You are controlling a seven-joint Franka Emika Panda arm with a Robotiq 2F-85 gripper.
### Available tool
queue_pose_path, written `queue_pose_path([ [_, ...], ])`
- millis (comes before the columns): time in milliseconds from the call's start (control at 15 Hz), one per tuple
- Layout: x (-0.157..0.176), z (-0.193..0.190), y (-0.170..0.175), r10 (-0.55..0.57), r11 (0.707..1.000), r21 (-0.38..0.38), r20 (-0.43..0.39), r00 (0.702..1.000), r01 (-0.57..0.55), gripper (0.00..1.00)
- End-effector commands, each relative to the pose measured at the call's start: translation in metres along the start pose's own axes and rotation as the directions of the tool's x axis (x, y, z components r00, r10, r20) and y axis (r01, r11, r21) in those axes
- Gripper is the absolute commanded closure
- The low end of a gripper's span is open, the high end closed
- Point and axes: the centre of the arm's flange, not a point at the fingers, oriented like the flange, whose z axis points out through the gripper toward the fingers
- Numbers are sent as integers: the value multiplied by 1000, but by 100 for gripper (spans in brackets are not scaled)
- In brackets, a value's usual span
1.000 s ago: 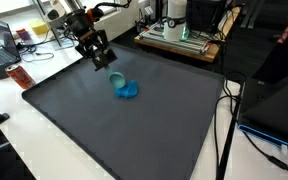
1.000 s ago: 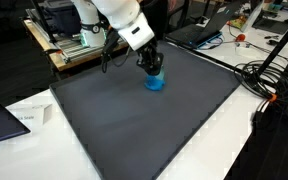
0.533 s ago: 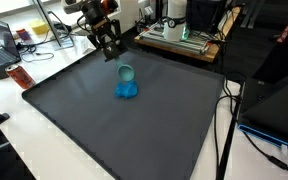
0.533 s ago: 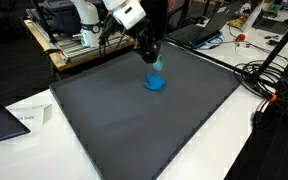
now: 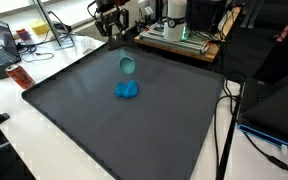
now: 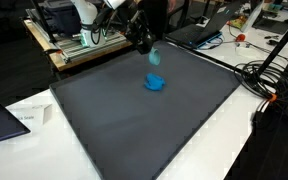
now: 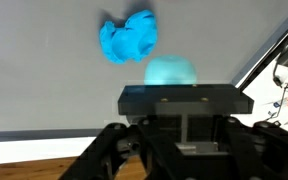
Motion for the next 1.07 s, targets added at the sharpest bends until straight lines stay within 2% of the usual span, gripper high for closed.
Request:
queue_pose_path([
  [0, -29, -24, -35, -21, 998, -58, -48, 999, 19, 78],
  [133, -39, -30, -49, -15, 998, -60, -25, 1000, 14, 78],
  [200, -44, -34, -55, -43, 999, -26, -16, 999, 43, 78],
  [267, -26, -15, -32, -23, 999, -37, -13, 1000, 22, 53],
  [467, -36, -21, -45, -33, 999, -29, -16, 999, 33, 53],
  [733, -38, -22, -46, -32, 999, -28, -18, 999, 32, 53],
  [800, -36, -24, -48, -43, 998, -45, -25, 999, 41, 78],
  [1000, -30, -40, -60, -88, 995, -55, -61, 994, 85, 78],
])
